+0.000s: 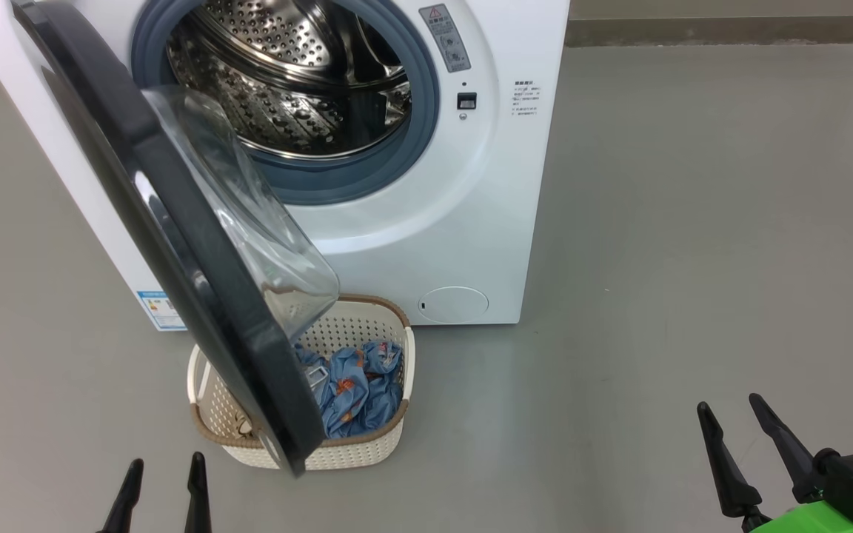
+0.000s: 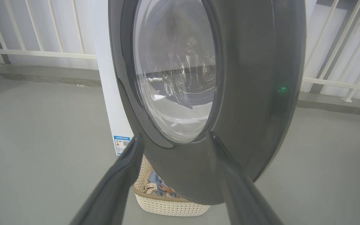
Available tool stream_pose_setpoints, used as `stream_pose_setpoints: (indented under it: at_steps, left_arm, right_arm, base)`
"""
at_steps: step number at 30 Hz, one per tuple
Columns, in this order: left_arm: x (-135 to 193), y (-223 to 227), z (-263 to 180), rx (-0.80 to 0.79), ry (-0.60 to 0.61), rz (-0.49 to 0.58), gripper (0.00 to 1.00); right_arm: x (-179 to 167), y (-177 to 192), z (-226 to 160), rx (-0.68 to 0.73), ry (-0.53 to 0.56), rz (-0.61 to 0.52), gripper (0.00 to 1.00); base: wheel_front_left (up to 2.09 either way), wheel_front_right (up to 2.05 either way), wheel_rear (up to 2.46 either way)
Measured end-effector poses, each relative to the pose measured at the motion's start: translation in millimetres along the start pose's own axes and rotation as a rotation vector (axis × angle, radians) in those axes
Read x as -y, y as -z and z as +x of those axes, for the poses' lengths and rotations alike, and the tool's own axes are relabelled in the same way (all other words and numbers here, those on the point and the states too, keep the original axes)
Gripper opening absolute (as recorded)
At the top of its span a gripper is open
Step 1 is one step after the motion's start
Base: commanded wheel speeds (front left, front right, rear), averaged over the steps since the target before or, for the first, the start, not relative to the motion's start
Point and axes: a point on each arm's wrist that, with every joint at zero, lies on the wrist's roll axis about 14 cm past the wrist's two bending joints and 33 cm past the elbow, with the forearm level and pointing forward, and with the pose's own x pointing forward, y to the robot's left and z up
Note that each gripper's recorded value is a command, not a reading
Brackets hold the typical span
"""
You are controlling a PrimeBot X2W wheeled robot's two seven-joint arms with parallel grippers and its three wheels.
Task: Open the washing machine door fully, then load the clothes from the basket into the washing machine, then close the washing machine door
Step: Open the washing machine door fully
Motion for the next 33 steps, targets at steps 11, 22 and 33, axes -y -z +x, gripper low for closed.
stream_pose_setpoints:
  at_steps: [11,22,33]
  left_arm:
    - [-0.2,0.6,-0.1,-0.002,0.0,0.0,1.0]
    - [-4.3,-26.6,4.7,0.085,-0.014,-0.014,0.0]
    - [53.0,-229.2,8.9,0.743,0.2,0.042,0.0]
  right_arm:
    - [-0.6,2.5,0.2,-0.006,0.002,0.002,1.0]
    - [1.4,1.4,-0.8,-0.004,0.008,0.0,1.0]
    - [2.3,-1.4,-2.8,0.005,0.015,0.005,1.0]
  base:
    - [0.0,0.0,0.0]
    - [0.0,0.0,0.0]
    - [0.0,0.0,0.0]
